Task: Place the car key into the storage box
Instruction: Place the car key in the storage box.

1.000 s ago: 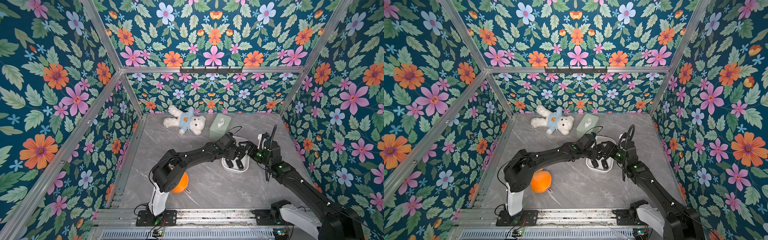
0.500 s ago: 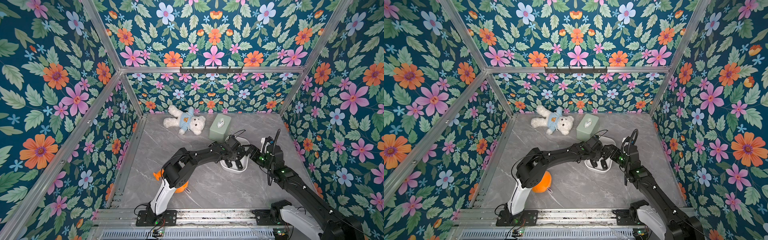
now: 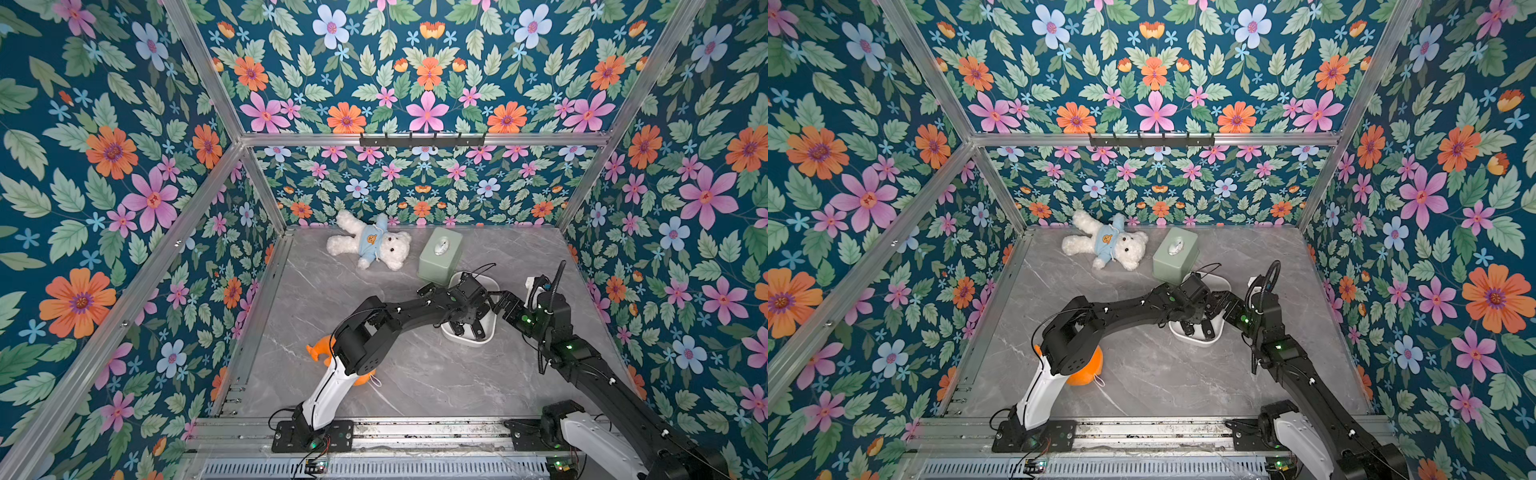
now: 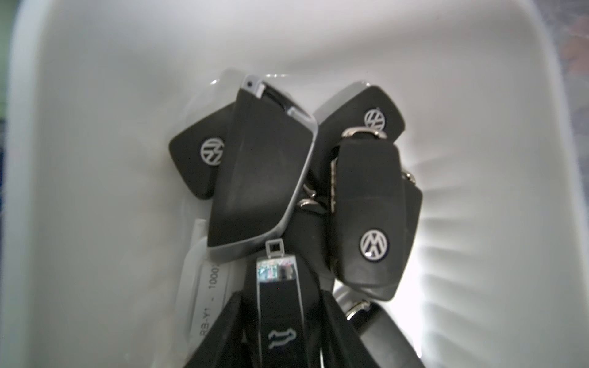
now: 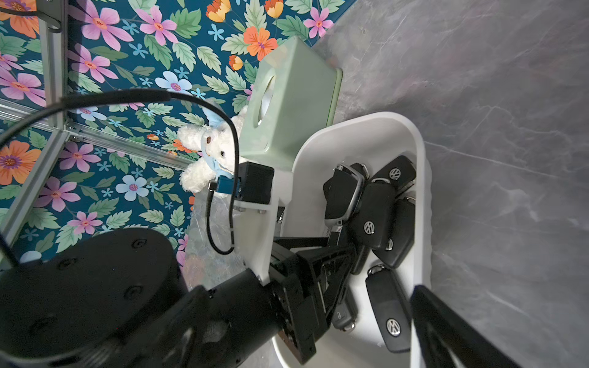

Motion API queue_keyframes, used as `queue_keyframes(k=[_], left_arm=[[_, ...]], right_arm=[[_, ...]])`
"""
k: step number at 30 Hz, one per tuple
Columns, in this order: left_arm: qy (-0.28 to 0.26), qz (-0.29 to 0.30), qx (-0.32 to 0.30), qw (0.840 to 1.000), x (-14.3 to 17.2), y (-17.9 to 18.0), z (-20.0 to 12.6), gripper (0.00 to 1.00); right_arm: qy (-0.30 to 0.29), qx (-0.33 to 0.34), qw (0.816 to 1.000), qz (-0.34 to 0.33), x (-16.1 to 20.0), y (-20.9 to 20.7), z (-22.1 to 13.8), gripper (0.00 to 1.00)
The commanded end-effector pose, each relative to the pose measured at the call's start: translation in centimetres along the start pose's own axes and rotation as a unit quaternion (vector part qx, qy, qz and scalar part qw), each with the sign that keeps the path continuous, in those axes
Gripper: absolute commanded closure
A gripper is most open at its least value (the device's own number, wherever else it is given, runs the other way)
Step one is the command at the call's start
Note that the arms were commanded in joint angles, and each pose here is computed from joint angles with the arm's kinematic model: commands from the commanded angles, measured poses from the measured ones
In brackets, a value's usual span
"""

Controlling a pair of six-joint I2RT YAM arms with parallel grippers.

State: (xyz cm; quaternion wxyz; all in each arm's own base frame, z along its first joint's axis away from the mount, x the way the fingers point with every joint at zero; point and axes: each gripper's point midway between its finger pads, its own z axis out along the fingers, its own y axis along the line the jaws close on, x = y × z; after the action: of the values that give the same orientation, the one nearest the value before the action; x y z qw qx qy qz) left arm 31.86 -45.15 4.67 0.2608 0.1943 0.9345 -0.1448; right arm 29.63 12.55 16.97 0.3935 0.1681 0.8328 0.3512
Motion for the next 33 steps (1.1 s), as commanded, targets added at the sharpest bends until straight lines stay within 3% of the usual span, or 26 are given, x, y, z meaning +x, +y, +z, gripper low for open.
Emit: queue_keyframes(k=[1, 9, 14, 22, 26, 31, 33], left_arm=[[-0.009, -0.005, 0.0, 1.0, -0.9, -0.1, -1.3, 0.5], [-0.068, -0.024, 0.036, 0.997, -4.2, -1.2, -5.7, 0.41], [-0.102, -0.033, 0.026, 0.994, -5.1, 0.6, -8.3, 0.4], [-0.136, -0.088, 0.009, 0.987, -4.0, 7.1, -11.2, 0.34], [-0.146, -0.136, 0.003, 0.98, -3.0, 11.1, -12.1, 0.23], [-0.157, -0.183, -0.01, 0.97, -1.7, 15.8, -13.3, 0.03], [-0.16, -0.2, -0.016, 0.967, -1.3, 17.5, -13.8, 0.01]], right_arm=[[-0.009, -0.007, 1.0, -0.007, -0.7, 0.7, -0.2, 0.01], [-0.007, -0.026, 1.0, 0.002, -1.8, 2.4, 0.3, 0.01], [0.004, -0.038, 0.999, 0.02, -2.3, 3.4, 1.5, 0.01], [0.033, -0.014, 0.999, -0.009, -1.7, 6.6, 4.7, 0.01], [0.06, -0.01, 0.998, -0.014, -0.6, 8.2, 7.1, 0.05], [0.08, 0.019, 0.996, -0.046, 0.9, 10.4, 10.2, 0.09], [0.089, 0.022, 0.994, -0.054, 1.7, 11.3, 11.3, 0.11]])
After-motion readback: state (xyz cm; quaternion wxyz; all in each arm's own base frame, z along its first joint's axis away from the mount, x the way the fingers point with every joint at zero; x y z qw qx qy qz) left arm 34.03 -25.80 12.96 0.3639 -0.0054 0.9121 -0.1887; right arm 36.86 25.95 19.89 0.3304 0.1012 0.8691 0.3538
